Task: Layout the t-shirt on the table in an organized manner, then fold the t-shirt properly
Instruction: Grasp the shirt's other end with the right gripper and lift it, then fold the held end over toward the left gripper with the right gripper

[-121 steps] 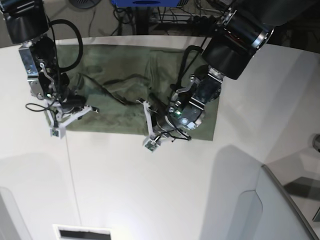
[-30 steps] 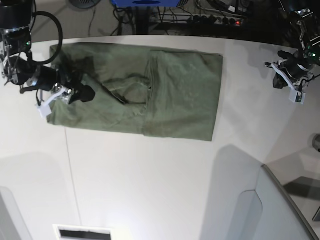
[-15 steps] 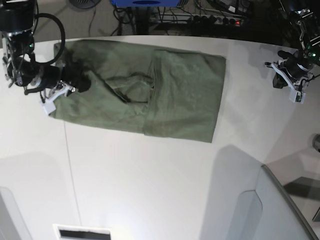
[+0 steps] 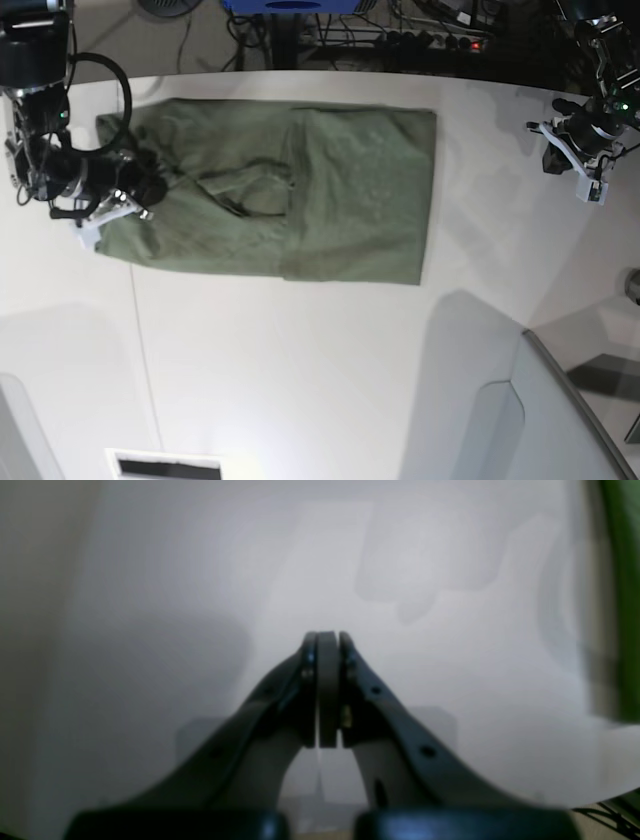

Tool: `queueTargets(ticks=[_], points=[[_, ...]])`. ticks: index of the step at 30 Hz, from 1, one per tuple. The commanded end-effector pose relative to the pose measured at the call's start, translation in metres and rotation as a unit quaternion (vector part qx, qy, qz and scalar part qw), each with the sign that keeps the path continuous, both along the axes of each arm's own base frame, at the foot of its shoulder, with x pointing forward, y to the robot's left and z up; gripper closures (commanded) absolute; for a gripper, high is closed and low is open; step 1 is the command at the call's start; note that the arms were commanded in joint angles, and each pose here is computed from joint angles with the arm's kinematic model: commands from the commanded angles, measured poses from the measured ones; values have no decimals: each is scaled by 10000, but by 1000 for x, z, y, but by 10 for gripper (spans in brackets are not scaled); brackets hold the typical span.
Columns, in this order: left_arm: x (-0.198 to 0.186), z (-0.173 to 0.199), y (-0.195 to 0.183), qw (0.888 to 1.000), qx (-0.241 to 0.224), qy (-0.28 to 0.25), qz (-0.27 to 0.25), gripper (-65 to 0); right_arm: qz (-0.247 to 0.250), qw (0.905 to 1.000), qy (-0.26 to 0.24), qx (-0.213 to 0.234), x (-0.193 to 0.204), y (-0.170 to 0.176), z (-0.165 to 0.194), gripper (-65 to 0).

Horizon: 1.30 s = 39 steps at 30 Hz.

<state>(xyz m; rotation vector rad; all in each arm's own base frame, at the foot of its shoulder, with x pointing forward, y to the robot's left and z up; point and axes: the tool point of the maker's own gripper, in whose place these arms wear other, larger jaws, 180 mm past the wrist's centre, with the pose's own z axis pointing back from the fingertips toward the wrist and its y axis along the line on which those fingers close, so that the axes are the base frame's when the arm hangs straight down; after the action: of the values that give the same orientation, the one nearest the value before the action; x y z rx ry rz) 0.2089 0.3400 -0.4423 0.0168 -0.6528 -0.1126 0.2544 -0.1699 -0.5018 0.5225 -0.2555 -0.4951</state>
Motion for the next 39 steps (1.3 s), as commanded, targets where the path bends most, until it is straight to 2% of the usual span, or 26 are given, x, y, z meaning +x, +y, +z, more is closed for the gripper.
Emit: queueTargets(ticks=[1, 7, 10, 13, 19, 23, 26, 32, 35, 39], points=[[8, 12, 7, 9998, 68, -201, -15, 0, -17, 9991, 57, -431, -3, -20, 1, -2], [12, 6, -9, 9997, -107, -236, -26, 0, -282, 9926, -13, -1183, 7, -30, 25, -2], [24, -6, -45, 9983, -282, -124, -488, 0, -256, 9916, -23, -1270, 10, -21, 31, -2], [36, -15, -76, 9955, -521, -80, -792, 0, -190, 9914, -84, -1291, 14, -10, 37, -2], [57, -26, -107, 9926, -928, -130, -768, 0, -266, 9902, -92, -1371, 19, 7, 49, -2], [61, -42, -141, 9870, -1159, 100, -1112, 0, -117, 9905, -143, -1362, 23, 18, 54, -2], [63, -48, -166, 9824, -1341, -5, -1299, 0, 9, 9914, -138, -1301, 27, 27, 57, -2], [58, -57, -176, 9835, -1309, 64, -1248, 0, 267, 9911, -302, -1271, 32, 45, 66, -2], [58, -57, -176, 9835, -1309, 64, -1248, 0, 191, 9908, -263, -1315, 34, 55, 71, -2], [58, -58, -186, 9813, -1339, 104, -1379, 0, 449, 9894, -241, -1357, 38, 75, 75, -2]])
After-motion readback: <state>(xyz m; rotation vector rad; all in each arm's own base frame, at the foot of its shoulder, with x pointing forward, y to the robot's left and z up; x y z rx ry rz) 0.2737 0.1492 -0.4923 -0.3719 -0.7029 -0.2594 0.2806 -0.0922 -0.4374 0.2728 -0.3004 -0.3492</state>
